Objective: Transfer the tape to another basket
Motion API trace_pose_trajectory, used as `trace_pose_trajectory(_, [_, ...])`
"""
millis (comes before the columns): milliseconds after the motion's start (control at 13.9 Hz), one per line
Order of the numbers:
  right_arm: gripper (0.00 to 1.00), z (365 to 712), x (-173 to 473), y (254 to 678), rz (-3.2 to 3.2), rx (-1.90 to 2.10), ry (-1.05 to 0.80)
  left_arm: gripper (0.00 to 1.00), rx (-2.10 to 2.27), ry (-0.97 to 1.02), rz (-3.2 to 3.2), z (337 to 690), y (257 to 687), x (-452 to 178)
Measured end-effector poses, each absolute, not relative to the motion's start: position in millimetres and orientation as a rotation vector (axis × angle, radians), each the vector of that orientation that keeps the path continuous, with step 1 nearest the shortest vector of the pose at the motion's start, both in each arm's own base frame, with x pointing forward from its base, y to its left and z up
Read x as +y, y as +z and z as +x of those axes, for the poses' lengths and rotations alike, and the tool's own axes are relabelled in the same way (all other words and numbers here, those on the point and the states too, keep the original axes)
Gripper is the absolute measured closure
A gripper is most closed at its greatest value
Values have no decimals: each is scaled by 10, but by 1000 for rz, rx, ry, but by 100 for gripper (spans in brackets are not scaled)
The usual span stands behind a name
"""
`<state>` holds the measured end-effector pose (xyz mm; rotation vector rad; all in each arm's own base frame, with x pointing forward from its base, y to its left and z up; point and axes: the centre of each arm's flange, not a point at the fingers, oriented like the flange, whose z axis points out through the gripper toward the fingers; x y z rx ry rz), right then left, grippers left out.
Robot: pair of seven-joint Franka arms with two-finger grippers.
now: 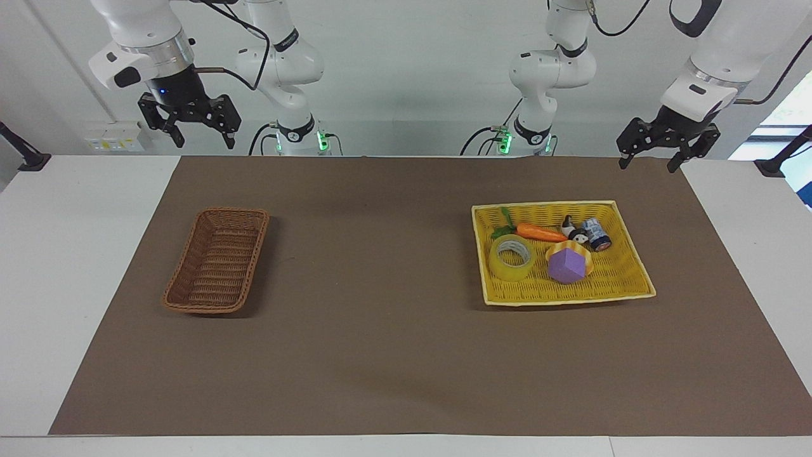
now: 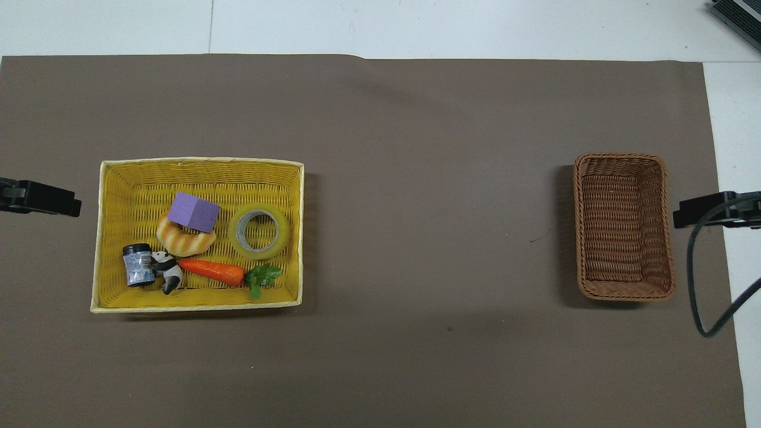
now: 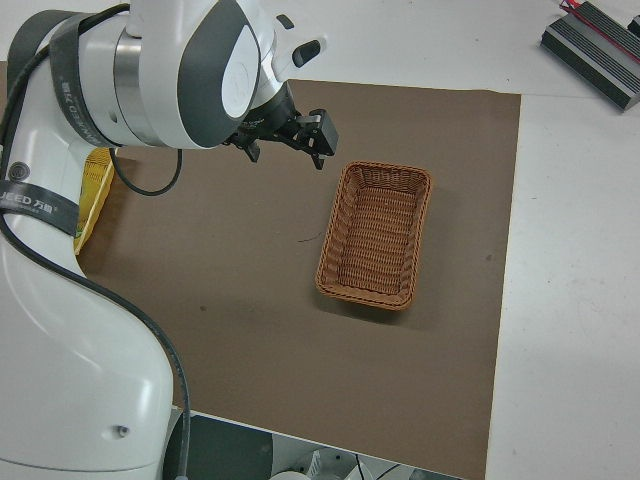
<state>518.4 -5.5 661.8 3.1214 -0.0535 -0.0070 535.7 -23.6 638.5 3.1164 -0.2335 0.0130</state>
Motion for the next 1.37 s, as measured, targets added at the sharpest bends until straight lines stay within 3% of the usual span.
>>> trace_pose_trajectory(721, [0,5184,-55,6612,3121,-54,-9,0,-170,0,3120,5428,6137,-465])
trace_pose_trajectory(1154, [0,5184,-56,6609,3121,-54,-10,0,-94,61,3115,5494,5340,-1165])
trace_pose_trajectory(1370, [0,5184,-56,6608,3121,-54,-11,0,158,33,3111,5511,4924,-1306])
